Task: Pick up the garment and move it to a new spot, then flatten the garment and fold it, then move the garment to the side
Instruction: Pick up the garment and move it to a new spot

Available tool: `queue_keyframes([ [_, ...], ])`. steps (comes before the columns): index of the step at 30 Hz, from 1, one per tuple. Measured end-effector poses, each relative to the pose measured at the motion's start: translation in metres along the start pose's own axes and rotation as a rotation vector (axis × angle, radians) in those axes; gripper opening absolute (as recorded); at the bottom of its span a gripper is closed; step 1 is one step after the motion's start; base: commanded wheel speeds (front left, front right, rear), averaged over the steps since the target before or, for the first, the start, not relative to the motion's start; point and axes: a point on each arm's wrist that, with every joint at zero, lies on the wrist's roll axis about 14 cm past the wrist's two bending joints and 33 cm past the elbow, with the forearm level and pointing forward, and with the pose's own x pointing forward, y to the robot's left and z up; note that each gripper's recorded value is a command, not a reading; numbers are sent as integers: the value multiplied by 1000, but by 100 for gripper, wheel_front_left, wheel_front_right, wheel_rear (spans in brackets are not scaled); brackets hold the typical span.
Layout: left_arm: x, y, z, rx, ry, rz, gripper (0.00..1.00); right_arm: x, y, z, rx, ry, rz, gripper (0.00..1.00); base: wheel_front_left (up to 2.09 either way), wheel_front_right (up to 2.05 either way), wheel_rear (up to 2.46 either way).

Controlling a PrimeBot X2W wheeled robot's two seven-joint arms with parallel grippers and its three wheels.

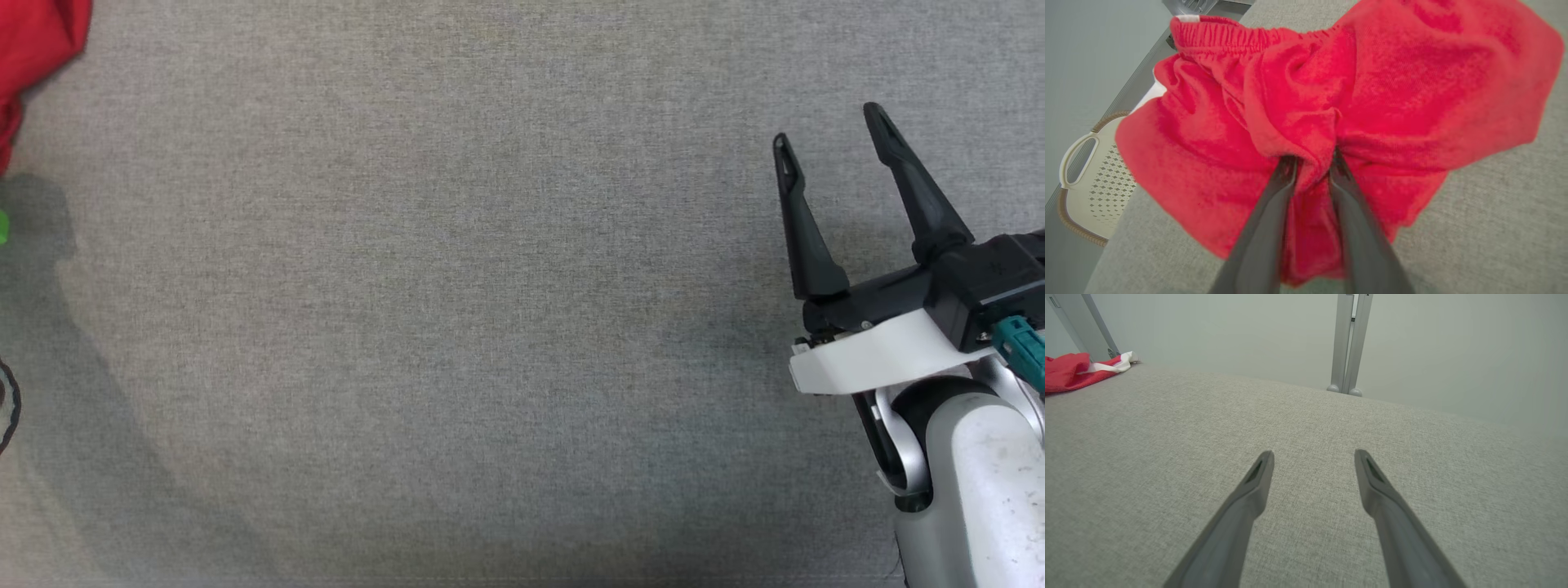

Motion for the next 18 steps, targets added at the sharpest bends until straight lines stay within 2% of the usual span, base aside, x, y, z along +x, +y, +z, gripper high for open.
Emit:
queue_keyframes([
  [5, -8, 1, 21, 52, -74, -10, 0, -4, 3, 6, 20, -22, -2, 100, 0, 0, 0],
  [9, -24, 7, 58, 114, -161, -12, 0, -10, 5, 18, 40, -58, -11, 100, 0, 0, 0],
  [15, -58, -35, 125, 215, -308, -117, 0, -29, -1, 37, 59, -105, -49, 100, 0, 0, 0],
  [18, -84, -74, 152, 275, -374, -211, 0, -42, -5, 49, 67, -135, -74, 100, 0, 0, 0],
])
